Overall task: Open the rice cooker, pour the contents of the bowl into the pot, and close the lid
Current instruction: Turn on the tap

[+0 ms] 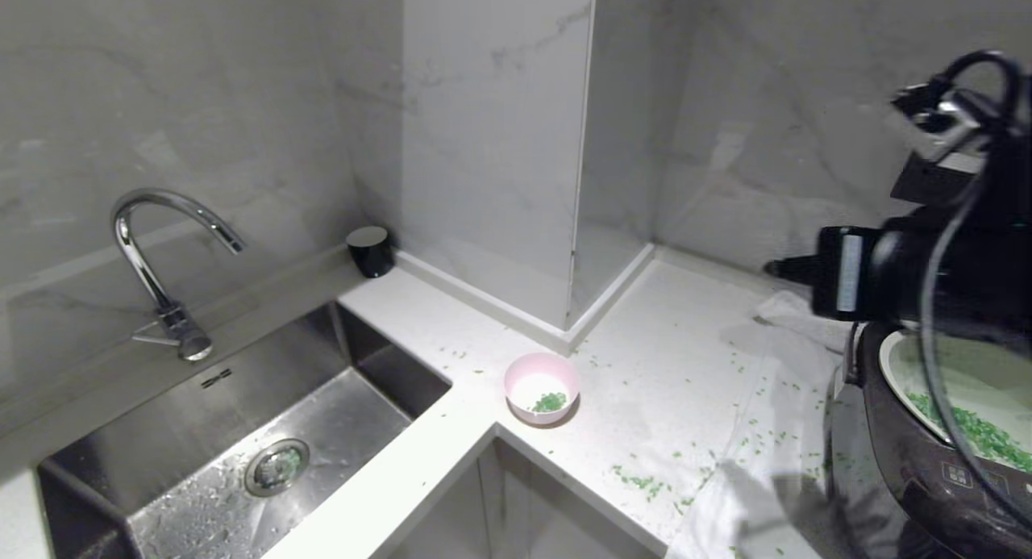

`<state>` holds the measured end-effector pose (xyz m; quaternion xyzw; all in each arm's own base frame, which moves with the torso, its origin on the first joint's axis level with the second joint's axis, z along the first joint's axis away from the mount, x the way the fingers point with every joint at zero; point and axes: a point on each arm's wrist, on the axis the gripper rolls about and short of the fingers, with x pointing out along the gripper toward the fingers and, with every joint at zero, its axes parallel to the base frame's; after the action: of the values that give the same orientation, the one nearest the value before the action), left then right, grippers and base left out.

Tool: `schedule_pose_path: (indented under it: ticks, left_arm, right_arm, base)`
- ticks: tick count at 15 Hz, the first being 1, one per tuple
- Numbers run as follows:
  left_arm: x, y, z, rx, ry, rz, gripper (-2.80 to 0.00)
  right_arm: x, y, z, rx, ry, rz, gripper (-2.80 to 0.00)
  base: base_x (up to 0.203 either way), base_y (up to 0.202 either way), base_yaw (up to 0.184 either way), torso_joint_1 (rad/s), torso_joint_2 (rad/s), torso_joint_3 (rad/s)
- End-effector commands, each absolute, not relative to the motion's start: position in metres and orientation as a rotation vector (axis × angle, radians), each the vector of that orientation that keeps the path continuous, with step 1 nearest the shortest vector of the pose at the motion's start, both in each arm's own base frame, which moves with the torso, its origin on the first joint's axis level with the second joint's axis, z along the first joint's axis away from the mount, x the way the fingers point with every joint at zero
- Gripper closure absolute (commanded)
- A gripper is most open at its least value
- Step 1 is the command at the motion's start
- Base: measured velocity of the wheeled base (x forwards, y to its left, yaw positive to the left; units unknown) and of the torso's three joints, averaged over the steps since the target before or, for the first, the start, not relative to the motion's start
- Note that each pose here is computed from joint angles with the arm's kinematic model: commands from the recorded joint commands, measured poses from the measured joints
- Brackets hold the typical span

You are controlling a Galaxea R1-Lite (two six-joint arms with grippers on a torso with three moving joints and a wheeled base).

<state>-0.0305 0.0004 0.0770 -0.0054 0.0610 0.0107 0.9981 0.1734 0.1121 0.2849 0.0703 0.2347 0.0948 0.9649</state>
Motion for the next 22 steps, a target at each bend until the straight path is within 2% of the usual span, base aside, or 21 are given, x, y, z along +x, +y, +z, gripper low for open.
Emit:
schedule_pose_path:
  ticks: [1, 5, 11, 14, 17, 20, 22]
  left_arm:
    - [-0.031, 0.000, 0.077, -0.011, 0.121, 0.022, 0.00]
    - [-0.031, 0.000, 0.077, -0.011, 0.121, 0.022, 0.00]
    - [-0.031, 0.000, 0.077, -0.011, 0.121, 0.022, 0.00]
    - [-0.031, 0.000, 0.077, -0.011, 0.121, 0.022, 0.00]
    - [-0.031, 0.000, 0.077, -0.011, 0.121, 0.022, 0.00]
    - [-0.031, 0.000, 0.077, -0.011, 0.121, 0.022, 0.00]
    - [-0.031, 0.000, 0.077, -0.011, 0.121, 0.022, 0.00]
  right_arm:
    - [0.114, 0.054, 0.300, 0.169, 0.309, 0.107, 0.00]
    - [0.058, 0.006, 0.282, 0.162, 0.186, -0.139, 0.00]
    - [-0.022, -0.008, 0.235, 0.053, 0.025, -0.278, 0.00]
    - [-0.054, -0.003, 0.212, 0.039, -0.085, -0.180, 0.00]
    - [-0.048, -0.001, 0.176, 0.012, -0.018, -0.104, 0.00]
    - [-0.050, 0.000, 0.130, -0.106, -0.058, -0.027, 0.00]
    - [-0.044, 0.001, 0.118, -0.156, -0.051, 0.018, 0.00]
  base:
    - [0.000, 0.000, 0.000, 0.000, 0.00, 0.000]
    - [0.000, 0.000, 0.000, 0.000, 0.00, 0.000]
    - [0.000, 0.000, 0.000, 0.000, 0.00, 0.000]
    - [0.000, 0.000, 0.000, 0.000, 0.00, 0.000]
    - [0.000, 0.000, 0.000, 0.000, 0.00, 0.000]
    - [0.000, 0.000, 0.000, 0.000, 0.00, 0.000]
    - [0.000, 0.000, 0.000, 0.000, 0.00, 0.000]
